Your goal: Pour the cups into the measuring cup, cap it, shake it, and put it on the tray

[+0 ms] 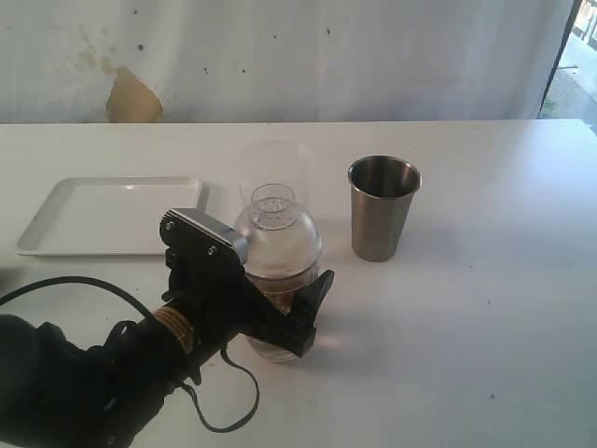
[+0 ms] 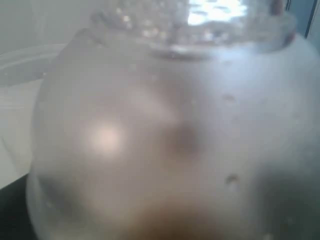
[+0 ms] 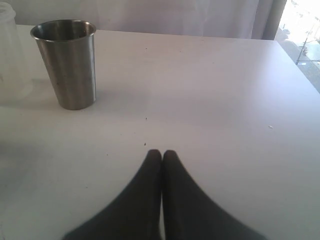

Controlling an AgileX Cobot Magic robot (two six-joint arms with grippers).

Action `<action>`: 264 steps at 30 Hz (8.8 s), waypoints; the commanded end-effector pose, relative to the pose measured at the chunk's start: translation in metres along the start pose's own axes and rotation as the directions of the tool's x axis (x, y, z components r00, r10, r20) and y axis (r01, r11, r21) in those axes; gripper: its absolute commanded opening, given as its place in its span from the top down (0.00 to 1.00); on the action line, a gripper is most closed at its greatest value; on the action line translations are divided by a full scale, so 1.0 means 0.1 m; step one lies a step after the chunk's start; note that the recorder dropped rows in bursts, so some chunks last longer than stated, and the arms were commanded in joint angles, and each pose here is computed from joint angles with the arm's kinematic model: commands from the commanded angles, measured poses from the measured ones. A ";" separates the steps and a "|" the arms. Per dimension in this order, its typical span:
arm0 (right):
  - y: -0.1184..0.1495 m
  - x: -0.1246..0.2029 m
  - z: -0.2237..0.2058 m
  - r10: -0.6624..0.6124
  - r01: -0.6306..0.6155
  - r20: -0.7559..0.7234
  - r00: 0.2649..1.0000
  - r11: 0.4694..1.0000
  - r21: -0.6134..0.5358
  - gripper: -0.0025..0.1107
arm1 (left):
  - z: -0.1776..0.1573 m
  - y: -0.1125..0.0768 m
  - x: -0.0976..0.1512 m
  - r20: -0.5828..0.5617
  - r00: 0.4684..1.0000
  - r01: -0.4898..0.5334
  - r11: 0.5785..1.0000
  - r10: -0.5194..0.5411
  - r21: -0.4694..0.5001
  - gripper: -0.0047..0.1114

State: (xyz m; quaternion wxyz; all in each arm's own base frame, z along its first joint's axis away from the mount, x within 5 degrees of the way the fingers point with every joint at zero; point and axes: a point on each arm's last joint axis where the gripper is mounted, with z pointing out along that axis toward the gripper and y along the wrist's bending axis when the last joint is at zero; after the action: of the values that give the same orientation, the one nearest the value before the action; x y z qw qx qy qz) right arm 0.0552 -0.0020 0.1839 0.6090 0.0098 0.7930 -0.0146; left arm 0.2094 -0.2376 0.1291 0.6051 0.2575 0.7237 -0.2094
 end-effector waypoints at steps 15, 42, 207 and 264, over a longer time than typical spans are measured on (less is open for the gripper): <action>0.00 0.01 0.00 0.029 -0.029 0.008 1.000 1.000 0.004 0.98 | -0.01 -0.01 -0.13 0.143 0.990 -0.018 1.000 0.018 -0.002 0.94; 0.00 0.01 0.00 0.034 -0.034 0.008 0.999 0.999 0.004 0.98 | -0.52 0.10 -1.36 0.213 0.974 -0.068 0.997 0.077 -0.047 0.96; 0.00 0.01 0.00 0.054 -0.054 0.009 0.998 0.999 0.004 0.98 | -1.00 1.40 -1.81 -0.347 0.936 -0.290 0.705 0.067 -0.647 0.96; 0.00 0.01 0.00 0.054 -0.054 0.009 0.998 0.999 0.004 0.98 | -0.50 0.96 -0.05 -0.299 -0.182 -0.472 0.184 0.937 0.862 0.96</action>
State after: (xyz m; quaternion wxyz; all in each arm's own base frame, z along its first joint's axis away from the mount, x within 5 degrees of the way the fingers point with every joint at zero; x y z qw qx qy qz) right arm 0.0551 -0.0020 0.1840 0.6098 0.0301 0.7920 0.0009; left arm 0.2332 -0.1359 0.1391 0.0725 0.8389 0.5073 0.1832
